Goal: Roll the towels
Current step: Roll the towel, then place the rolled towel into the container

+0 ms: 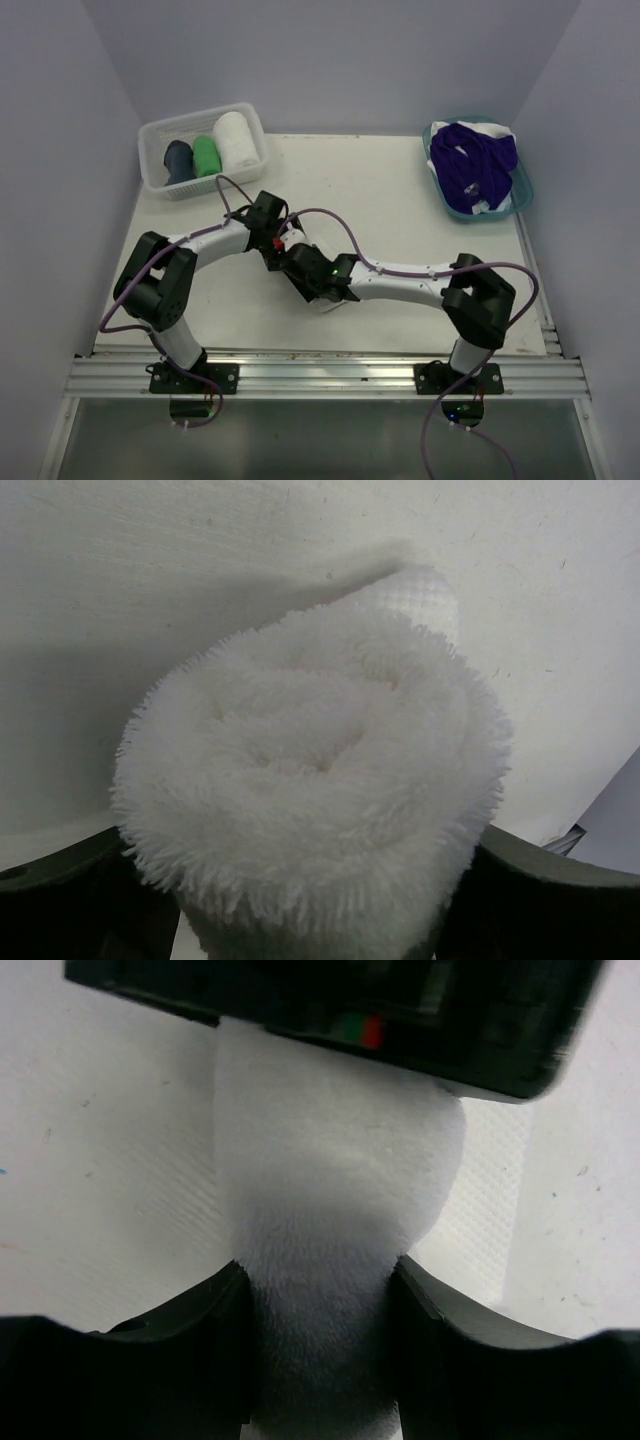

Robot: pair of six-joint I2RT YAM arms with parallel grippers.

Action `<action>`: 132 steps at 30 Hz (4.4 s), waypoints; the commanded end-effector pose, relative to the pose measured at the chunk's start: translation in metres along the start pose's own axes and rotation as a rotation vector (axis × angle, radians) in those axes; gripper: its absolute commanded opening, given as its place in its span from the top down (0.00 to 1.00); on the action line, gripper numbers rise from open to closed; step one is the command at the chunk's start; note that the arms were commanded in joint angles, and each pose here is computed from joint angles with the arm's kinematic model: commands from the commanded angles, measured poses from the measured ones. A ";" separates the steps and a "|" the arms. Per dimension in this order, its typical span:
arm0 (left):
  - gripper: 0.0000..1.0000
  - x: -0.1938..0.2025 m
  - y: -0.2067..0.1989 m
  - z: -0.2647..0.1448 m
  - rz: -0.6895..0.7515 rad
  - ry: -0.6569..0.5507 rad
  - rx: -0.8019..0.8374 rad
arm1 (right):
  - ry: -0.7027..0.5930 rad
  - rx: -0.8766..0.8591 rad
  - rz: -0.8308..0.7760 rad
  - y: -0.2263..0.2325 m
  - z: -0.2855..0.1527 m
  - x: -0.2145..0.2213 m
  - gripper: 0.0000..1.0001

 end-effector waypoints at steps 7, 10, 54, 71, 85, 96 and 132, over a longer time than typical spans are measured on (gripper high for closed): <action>0.01 0.008 0.002 -0.014 0.012 0.034 0.067 | -0.096 -0.415 0.382 -0.033 0.000 -0.002 0.73; 0.00 0.008 0.003 -0.017 0.011 0.034 0.080 | -0.116 -0.510 0.466 -0.037 0.002 0.002 0.72; 0.00 0.030 0.029 -0.018 -0.089 0.017 0.165 | -0.196 -0.877 0.921 -0.063 0.030 0.017 0.74; 0.76 0.021 0.020 -0.019 -0.080 -0.022 0.163 | -0.134 -0.777 0.969 -0.077 0.030 0.029 0.27; 0.83 -0.056 -0.016 -0.086 0.095 -0.071 0.181 | -0.206 -0.394 0.957 -0.171 -0.037 0.048 0.21; 0.84 -0.141 -0.061 -0.164 0.275 -0.252 0.261 | -0.188 -0.367 0.937 -0.182 -0.032 0.045 0.21; 0.85 -0.323 -0.035 -0.230 0.243 -0.499 0.489 | -0.460 -0.414 1.077 -0.178 0.160 -0.218 0.24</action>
Point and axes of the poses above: each gripper's point midway between its finger pads, its own z axis out along the fingers, its own y axis along the line the jaws close on, x = y × z, the point moved 8 cm from there along -z, back along the fingers, and after that the axes turned 9 degrees about -z, right-handed, at the moved point
